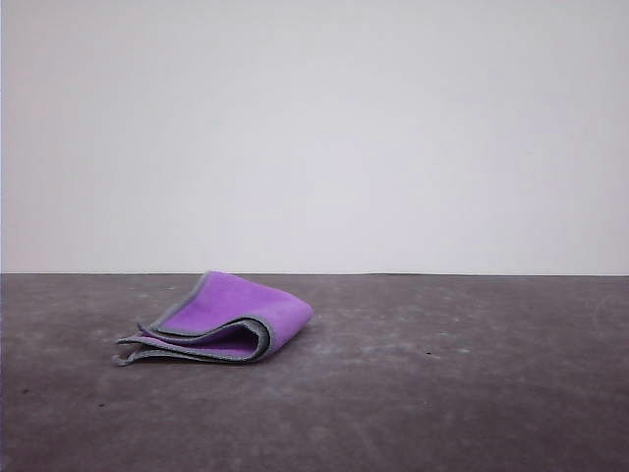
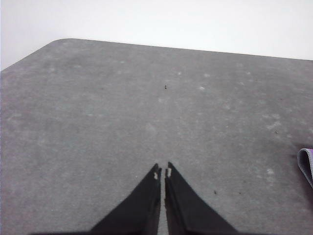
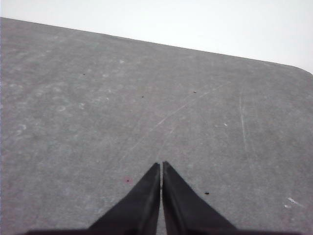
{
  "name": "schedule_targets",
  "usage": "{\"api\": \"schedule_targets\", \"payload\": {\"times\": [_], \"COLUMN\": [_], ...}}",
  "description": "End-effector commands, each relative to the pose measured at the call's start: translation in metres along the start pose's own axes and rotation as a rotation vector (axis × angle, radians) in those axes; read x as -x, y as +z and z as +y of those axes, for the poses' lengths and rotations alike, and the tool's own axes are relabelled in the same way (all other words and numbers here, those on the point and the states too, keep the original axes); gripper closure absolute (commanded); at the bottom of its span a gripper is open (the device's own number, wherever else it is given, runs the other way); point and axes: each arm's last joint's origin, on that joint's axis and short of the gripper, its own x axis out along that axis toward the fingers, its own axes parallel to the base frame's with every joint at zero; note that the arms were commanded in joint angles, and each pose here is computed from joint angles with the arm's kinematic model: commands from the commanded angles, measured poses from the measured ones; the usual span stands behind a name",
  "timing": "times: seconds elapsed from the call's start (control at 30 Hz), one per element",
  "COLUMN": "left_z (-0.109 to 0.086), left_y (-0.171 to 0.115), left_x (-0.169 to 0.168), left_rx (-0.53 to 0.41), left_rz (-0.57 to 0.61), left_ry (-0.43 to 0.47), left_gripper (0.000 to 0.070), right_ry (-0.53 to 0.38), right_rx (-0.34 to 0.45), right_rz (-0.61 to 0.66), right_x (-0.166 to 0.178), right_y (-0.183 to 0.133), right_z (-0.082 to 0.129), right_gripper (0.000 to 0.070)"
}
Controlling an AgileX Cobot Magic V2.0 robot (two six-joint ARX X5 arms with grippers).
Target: Fold clothes
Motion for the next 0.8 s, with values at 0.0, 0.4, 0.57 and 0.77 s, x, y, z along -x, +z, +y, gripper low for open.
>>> {"api": "schedule_targets", "payload": {"times": [0.0,0.4,0.57,0.77], "left_z": [0.0004,0.0004,0.0004,0.0004], "left_y": [-0.0069,-0.0069,-0.0069,-0.0069], "left_x": [-0.0021,-0.0021,-0.0021,-0.0021], "left_rx": [0.004,0.004,0.004,0.004], "left_rz": [0.025,0.025,0.025,0.025], "left_ry": [0.003,0.003,0.003,0.003], "left_gripper": [0.07,0.07,0.07,0.07], "right_ry": [0.0,0.0,0.0,0.0], "right_rx": [-0.011,-0.011,-0.011,-0.011], "right_rz": [-0.007,-0.007,-0.007,-0.007], "right_x": [-0.0004,-0.0004,-0.0004,-0.0004], "right_y": [-0.0002,-0.0002,-0.0002,-0.0002], "right_z": [0.0001,0.0001,0.0001,0.0001], "right_gripper": [0.07,0.07,0.07,0.07]}}
